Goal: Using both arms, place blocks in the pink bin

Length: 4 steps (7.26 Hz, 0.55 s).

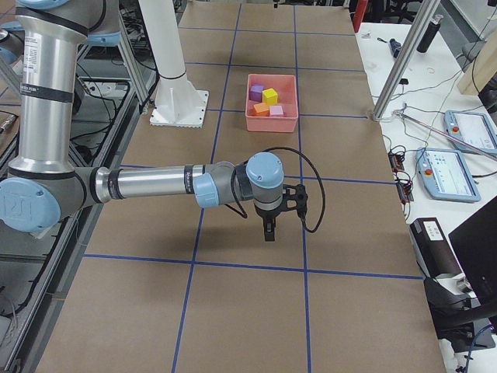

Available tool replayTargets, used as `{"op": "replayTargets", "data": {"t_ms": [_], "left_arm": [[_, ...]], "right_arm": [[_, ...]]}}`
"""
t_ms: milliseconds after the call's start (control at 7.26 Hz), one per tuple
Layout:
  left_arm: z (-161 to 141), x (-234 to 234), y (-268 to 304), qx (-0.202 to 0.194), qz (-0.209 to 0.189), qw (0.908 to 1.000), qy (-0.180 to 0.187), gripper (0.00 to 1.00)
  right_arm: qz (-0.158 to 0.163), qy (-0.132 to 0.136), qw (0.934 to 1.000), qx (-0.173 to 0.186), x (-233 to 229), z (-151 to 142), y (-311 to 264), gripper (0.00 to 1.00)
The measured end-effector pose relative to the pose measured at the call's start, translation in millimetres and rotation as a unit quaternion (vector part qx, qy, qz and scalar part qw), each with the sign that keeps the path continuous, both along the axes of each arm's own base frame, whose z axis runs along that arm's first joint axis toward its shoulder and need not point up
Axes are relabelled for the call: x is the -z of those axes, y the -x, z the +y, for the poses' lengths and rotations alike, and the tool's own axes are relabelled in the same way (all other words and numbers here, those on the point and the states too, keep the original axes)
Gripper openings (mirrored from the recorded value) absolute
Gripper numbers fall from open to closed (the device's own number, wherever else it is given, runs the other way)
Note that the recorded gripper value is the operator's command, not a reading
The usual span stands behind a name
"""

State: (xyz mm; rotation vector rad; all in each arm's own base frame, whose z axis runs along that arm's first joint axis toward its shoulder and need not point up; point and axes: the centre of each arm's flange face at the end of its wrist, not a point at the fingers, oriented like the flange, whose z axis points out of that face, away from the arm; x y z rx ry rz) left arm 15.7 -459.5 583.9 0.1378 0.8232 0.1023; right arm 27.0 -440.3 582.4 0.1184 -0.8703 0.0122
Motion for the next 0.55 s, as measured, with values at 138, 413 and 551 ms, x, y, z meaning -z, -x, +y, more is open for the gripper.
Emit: {"op": "replayTargets", "data": {"t_ms": [138, 413, 551], "left_arm": [[0.5, -0.4, 0.2, 0.0, 0.0, 1.0, 0.0, 1.0], [1.0, -1.3, 0.4, 0.0, 0.0, 1.0, 0.001, 1.0], [1.1, -1.4, 0.4, 0.0, 0.0, 1.0, 0.001, 1.0]], "right_arm": [[0.0, 0.0, 1.0, 0.0, -0.3, 0.3, -0.1, 0.99], [-0.002, 0.002, 1.0, 0.0, -0.5, 0.9, 0.2, 0.99], [-0.004, 0.002, 1.0, 0.0, -0.3, 1.0, 0.4, 0.99]]}}
